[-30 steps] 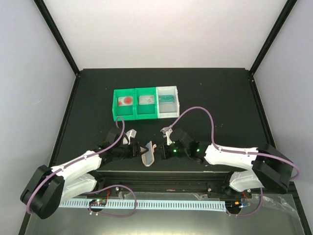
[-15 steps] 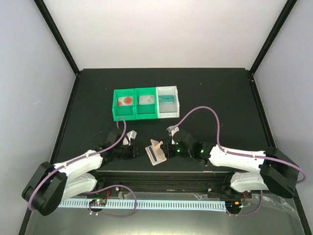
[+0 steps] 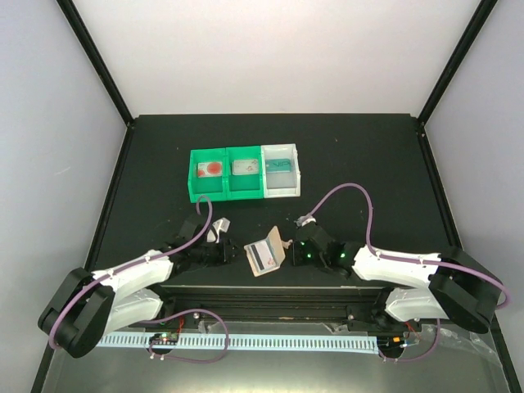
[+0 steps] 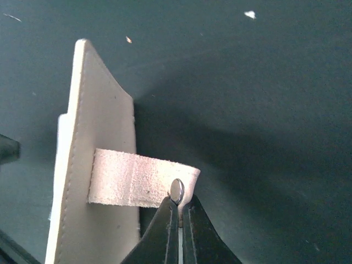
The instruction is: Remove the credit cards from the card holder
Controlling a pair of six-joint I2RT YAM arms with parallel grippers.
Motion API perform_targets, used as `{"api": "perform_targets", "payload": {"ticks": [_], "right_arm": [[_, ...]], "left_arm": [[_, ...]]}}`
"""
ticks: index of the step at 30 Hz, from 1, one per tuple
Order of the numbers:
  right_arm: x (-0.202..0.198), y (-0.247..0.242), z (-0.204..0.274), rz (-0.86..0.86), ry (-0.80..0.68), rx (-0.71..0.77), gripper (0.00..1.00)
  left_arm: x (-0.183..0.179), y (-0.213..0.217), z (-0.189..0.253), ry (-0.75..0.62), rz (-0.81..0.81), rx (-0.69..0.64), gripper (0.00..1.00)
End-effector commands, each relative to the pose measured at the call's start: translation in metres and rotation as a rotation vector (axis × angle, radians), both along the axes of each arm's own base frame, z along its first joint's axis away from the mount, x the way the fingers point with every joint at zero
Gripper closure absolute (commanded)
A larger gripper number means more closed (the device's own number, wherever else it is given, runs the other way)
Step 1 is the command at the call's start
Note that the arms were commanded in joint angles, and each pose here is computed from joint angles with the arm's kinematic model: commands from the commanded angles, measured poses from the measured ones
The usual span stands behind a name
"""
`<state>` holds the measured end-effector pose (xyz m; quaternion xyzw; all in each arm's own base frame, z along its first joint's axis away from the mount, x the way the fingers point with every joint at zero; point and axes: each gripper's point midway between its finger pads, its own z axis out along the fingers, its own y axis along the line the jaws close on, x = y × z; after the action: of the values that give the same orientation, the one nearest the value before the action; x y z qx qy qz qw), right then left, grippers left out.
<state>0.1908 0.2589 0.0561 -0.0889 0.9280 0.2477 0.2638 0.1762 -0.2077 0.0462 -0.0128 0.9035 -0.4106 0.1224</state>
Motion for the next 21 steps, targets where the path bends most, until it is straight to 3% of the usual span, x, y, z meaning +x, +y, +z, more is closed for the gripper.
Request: {"api": "perform_targets", "payload": {"ticks": [1,8,11,21], "right_arm": [[0.000,-0.013,-0.014,-0.029,-0.005,-0.040,0.99],[-0.004,-0.023,-0.029,-0.048,0.018,-0.065,0.99],[-0.004,-0.029,-0.028,-0.060,0.022,-0.097,0.88],[-0.002,-0.013,0.029,0.002,-0.024,-0.038,0.68]], "left_arm": [[0.004,-0.014,0.018,-0.051,-0.045,-0.079,0.65],[0.010,-0.032,0.047,-0.113,-0.116,-0.176,0.65],[0.012,-0.038,0.052,-0.128,-0.137,-0.190,0.65],[0.010,-0.078,0.064,-0.128,-0.279,-0.283,0.65]]}}
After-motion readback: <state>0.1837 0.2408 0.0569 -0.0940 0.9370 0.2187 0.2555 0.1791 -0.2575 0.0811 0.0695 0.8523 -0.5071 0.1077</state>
